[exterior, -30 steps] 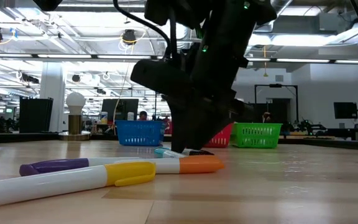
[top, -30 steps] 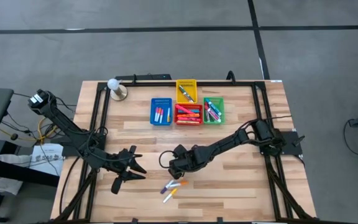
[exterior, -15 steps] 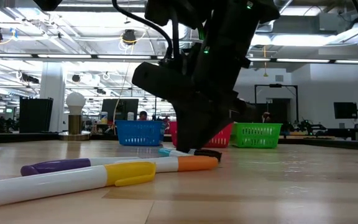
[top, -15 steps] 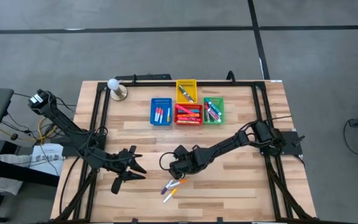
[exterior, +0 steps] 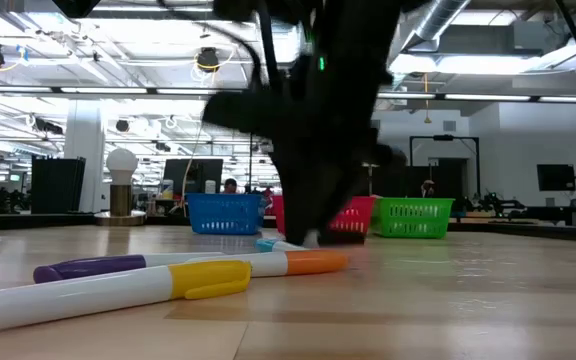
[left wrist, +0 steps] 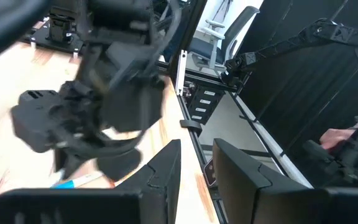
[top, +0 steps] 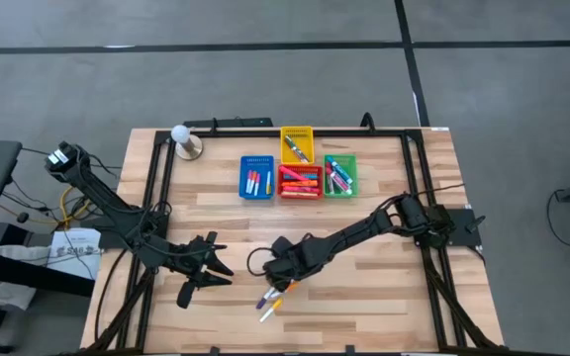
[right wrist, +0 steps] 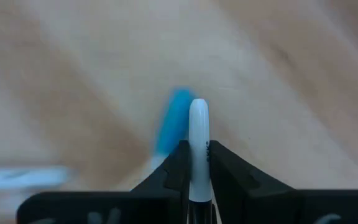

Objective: Pick & Place Markers
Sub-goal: Put the small black highlighter pen into the blue bin, then put the small blue highlighter pen into the blue bin

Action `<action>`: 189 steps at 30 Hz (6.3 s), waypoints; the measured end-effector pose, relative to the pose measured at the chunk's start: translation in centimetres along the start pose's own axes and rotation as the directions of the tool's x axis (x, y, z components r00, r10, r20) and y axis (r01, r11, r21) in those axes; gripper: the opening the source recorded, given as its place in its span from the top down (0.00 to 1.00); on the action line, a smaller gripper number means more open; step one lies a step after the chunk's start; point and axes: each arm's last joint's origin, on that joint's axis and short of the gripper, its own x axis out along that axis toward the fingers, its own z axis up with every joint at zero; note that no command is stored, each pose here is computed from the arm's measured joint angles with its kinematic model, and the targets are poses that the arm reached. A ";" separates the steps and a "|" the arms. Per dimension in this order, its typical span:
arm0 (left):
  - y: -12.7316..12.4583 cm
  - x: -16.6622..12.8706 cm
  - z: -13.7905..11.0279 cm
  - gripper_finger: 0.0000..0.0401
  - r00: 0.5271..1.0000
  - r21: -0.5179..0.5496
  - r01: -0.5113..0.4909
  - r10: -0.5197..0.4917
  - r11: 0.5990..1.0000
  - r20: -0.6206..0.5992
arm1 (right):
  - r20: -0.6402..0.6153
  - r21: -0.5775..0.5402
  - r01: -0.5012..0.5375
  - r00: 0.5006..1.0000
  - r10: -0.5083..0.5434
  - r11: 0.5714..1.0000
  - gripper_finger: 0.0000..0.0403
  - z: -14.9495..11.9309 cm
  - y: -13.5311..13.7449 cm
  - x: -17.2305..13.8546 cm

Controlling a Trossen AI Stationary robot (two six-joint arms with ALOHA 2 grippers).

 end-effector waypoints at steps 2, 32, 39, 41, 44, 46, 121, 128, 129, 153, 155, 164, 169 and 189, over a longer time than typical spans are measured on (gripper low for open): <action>0.0 0.0 0.0 0.77 1.000 0.000 0.000 0.000 1.000 0.001 | 0.018 -0.019 -0.029 0.999 0.029 0.999 0.91 0.7 0.5 -0.9; -0.4 -5.7 4.1 0.77 0.944 -0.105 0.303 -0.282 0.947 0.172 | 0.276 -0.010 -0.279 0.922 0.271 0.960 0.93 11.8 -0.2 -9.7; 0.2 -6.7 4.2 0.77 0.943 -0.055 0.284 -0.269 0.957 0.198 | 0.313 0.007 -0.329 0.897 0.311 0.944 0.94 13.0 -0.6 -9.8; 0.5 -6.7 3.7 0.77 0.947 -0.053 0.272 -0.258 0.961 0.189 | 0.313 0.019 -0.329 0.899 0.307 0.944 0.93 13.8 -1.4 -9.6; 1.0 -6.6 3.2 0.77 0.958 -0.057 0.229 -0.214 0.972 0.193 | 0.317 0.006 -0.311 0.902 0.293 0.950 0.93 15.3 -3.0 -9.2; 1.3 -6.6 3.1 0.77 0.964 -0.047 0.183 -0.170 0.982 0.204 | 0.319 -0.008 -0.298 0.904 0.285 0.955 0.94 16.5 -4.4 -8.9; 4.4 -6.0 3.5 0.77 0.920 0.076 -0.273 0.237 0.959 0.312 | 0.290 0.113 -0.149 0.951 0.111 0.982 0.63 23.4 -15.9 -0.9; 4.3 -5.9 3.4 0.77 0.923 -0.003 -0.243 0.233 0.970 0.307 | 0.358 0.038 -0.180 0.921 0.155 0.983 0.61 23.5 -14.5 -2.7; 4.2 -5.9 3.3 0.77 0.925 -0.008 -0.238 0.229 0.971 0.303 | 0.356 0.022 -0.177 0.921 0.157 0.984 0.61 23.3 -14.3 -3.1; 4.1 -5.3 4.3 0.77 0.890 -0.155 -0.184 0.231 0.971 0.393 | 0.602 -0.410 0.203 0.792 0.097 0.889 0.67 11.5 -6.6 -23.0; 4.0 -5.0 4.2 0.77 0.893 -0.183 -0.164 0.225 0.969 0.391 | 0.610 -0.425 0.205 0.784 0.112 0.882 0.67 10.2 -5.9 -23.9; 2.7 -2.6 2.4 0.77 0.943 -0.231 -0.082 0.150 0.970 0.298 | 0.617 -0.356 0.197 0.784 0.071 0.914 0.67 4.2 -2.4 -24.8; 1.5 -0.9 1.3 0.77 0.950 -0.238 -0.036 0.107 0.971 0.293 | 0.676 -0.303 0.121 0.726 0.124 0.945 0.67 -0.4 0.7 -24.7; 0.6 3.2 -2.5 0.77 0.974 -0.255 -0.050 0.104 0.966 0.202 | 0.707 0.043 -0.073 0.707 0.021 0.996 0.68 -13.8 1.1 -14.0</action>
